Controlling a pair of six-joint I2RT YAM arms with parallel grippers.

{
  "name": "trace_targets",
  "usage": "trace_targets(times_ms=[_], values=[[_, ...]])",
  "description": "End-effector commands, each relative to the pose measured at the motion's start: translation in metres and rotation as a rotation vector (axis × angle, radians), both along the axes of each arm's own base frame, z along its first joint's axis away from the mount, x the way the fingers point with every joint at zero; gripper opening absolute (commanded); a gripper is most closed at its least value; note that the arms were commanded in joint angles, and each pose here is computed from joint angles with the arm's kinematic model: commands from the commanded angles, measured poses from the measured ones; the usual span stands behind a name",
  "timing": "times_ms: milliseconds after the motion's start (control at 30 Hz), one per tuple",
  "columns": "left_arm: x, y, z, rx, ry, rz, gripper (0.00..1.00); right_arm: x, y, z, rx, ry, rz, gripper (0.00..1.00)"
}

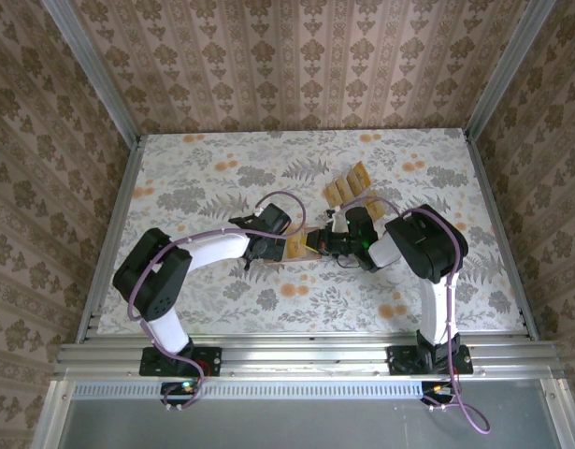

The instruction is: Put the credit cards into the card holder

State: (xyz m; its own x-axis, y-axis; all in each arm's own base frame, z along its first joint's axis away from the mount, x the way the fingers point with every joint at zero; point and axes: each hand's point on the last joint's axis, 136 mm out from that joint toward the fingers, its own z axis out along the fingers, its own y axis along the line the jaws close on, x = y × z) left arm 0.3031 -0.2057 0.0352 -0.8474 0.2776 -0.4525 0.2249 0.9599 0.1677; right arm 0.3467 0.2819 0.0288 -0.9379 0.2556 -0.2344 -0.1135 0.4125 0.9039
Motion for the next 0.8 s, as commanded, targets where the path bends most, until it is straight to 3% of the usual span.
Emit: trace_targets(times_ms=[0,767], values=[[-0.005,0.005,-0.006,0.043,0.029,-0.003,1.0,-0.029,-0.016,-0.068,-0.144,0.214,-0.015,0.0],[-0.007,0.006,-0.006,0.041,0.033,0.003,1.0,-0.028,-0.016,-0.078,-0.162,0.225,-0.013,0.02]])
